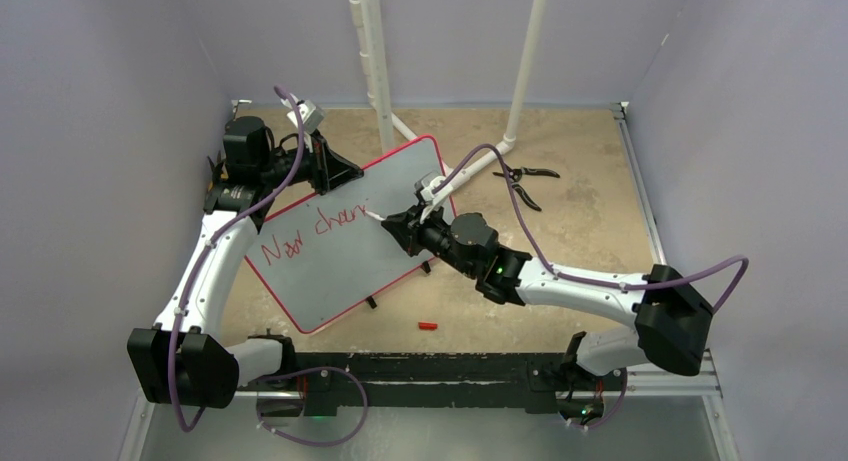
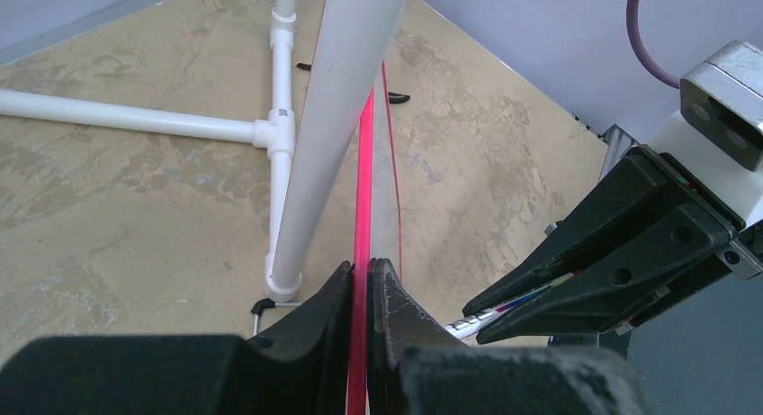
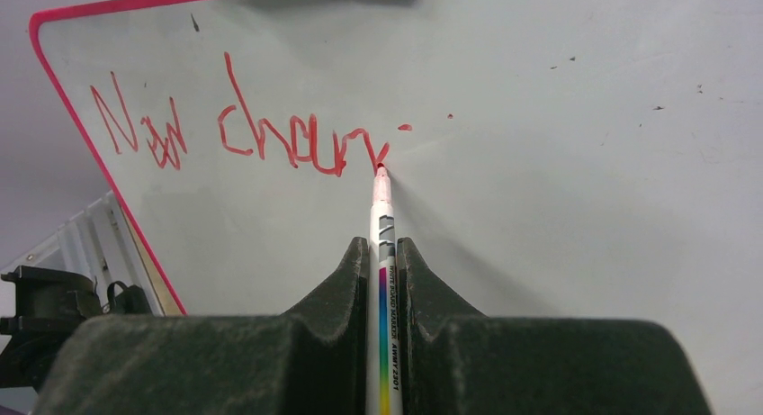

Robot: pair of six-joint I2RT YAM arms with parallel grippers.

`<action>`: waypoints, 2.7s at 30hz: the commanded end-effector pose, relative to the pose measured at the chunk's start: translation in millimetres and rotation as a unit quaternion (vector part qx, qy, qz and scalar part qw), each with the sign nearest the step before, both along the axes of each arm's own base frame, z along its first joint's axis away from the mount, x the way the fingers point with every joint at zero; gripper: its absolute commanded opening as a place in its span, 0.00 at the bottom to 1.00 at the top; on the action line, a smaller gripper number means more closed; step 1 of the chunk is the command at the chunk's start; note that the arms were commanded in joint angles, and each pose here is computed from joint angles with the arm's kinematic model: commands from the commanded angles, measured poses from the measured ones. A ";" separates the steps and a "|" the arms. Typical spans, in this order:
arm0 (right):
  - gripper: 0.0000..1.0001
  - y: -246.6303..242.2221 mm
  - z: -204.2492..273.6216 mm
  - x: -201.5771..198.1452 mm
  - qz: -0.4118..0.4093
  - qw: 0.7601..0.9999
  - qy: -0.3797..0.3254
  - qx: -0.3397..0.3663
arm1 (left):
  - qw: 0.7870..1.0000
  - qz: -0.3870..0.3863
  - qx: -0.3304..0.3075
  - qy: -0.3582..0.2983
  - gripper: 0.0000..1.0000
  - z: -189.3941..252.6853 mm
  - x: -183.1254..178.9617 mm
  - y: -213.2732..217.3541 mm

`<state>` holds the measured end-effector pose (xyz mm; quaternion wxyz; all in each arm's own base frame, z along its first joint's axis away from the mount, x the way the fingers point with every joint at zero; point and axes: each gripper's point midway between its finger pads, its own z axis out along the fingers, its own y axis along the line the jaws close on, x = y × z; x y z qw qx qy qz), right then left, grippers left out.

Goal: Write a sentence on the whiteboard

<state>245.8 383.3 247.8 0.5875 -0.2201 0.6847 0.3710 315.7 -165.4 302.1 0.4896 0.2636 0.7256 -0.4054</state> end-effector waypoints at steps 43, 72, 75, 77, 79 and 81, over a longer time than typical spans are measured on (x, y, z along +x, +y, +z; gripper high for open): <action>0.00 -35.1 31.3 28.5 -0.102 0.994 -0.021 0.035 | 0.999 0.039 0.012 -0.019 0.00 -1.5 16.6 14.0; 0.00 -12.8 6.9 9.7 -0.018 1.000 -0.013 0.010 | 0.999 0.040 0.013 -0.020 0.00 -1.3 17.3 14.5; 0.00 -13.7 1.0 7.8 -0.017 1.000 -0.007 0.005 | 0.999 0.040 0.012 -0.020 0.00 -1.0 17.3 14.5; 0.00 -14.8 -2.8 6.7 -0.017 1.000 -0.003 0.000 | 0.999 0.040 0.013 -0.020 0.00 -1.4 17.4 14.6; 0.00 -17.2 -6.1 6.7 -0.022 1.000 0.000 -0.003 | 0.999 0.040 0.013 -0.020 0.00 -1.5 17.4 14.6; 0.00 -21.5 -7.0 9.7 -0.036 0.999 0.002 -0.005 | 0.999 0.040 0.013 -0.020 0.00 -1.4 17.4 14.6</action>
